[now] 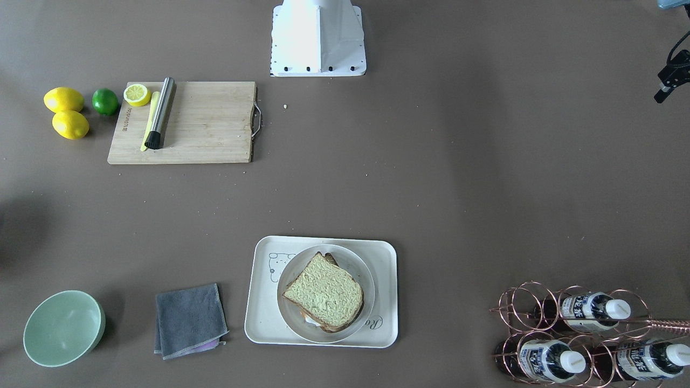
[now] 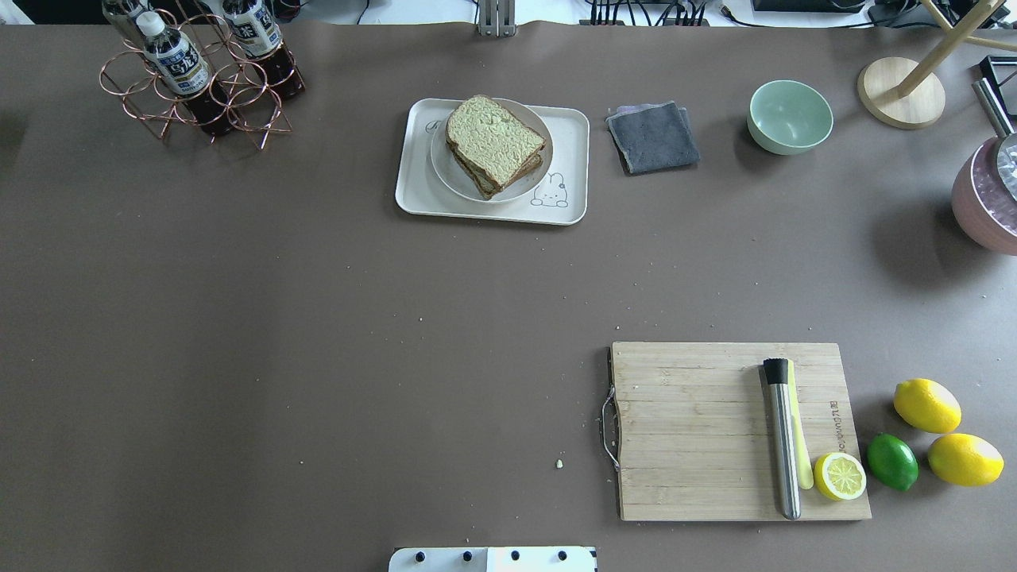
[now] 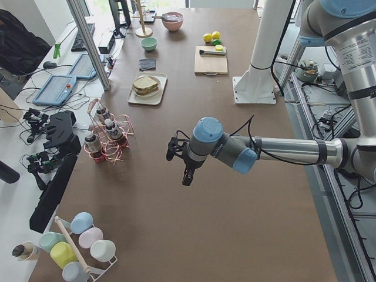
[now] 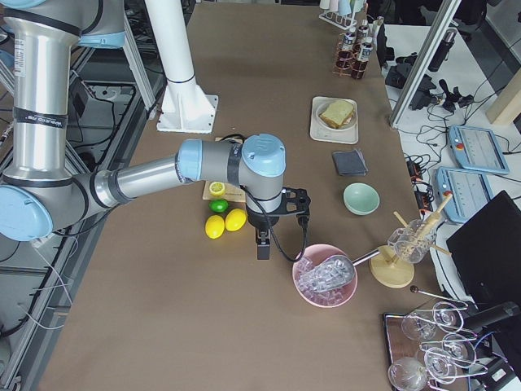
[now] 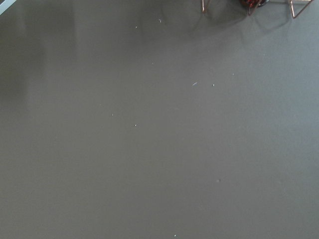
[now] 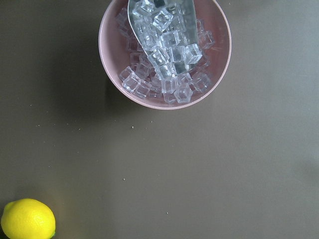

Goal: Make sandwich and place on tray

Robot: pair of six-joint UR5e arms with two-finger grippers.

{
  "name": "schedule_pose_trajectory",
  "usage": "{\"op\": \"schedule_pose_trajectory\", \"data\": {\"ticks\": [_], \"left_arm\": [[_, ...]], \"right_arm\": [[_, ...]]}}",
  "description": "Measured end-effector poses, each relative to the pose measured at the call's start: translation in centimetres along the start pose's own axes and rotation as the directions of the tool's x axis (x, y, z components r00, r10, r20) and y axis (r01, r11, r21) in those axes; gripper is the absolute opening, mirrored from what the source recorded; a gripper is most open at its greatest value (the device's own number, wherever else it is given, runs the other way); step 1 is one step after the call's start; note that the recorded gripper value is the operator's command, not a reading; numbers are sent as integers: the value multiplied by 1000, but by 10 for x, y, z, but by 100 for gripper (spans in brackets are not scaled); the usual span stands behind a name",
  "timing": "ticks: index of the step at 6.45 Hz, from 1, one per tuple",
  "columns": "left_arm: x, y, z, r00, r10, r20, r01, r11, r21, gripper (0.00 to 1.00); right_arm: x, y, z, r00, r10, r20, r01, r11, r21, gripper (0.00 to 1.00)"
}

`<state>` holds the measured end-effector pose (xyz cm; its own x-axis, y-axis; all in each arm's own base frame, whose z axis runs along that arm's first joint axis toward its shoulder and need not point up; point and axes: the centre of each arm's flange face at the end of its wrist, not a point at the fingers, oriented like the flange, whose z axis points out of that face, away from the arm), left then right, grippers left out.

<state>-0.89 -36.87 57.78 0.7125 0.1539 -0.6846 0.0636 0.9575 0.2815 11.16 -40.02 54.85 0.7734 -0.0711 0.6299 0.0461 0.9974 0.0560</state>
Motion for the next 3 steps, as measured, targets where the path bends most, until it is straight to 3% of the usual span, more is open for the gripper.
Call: {"op": "schedule_pose_trajectory", "data": {"ticks": [1, 3], "left_arm": [[-8, -19, -5, 997, 17, 74, -16, 1000, -21, 98], [-26, -101, -50, 975, 90, 205, -70, 992, -103, 98]], "right_arm": [[0, 0, 0, 1000, -3, -1, 3, 1000, 0, 100], [1, 0, 0, 1000, -8, -10, 8, 1000, -2, 100]]}}
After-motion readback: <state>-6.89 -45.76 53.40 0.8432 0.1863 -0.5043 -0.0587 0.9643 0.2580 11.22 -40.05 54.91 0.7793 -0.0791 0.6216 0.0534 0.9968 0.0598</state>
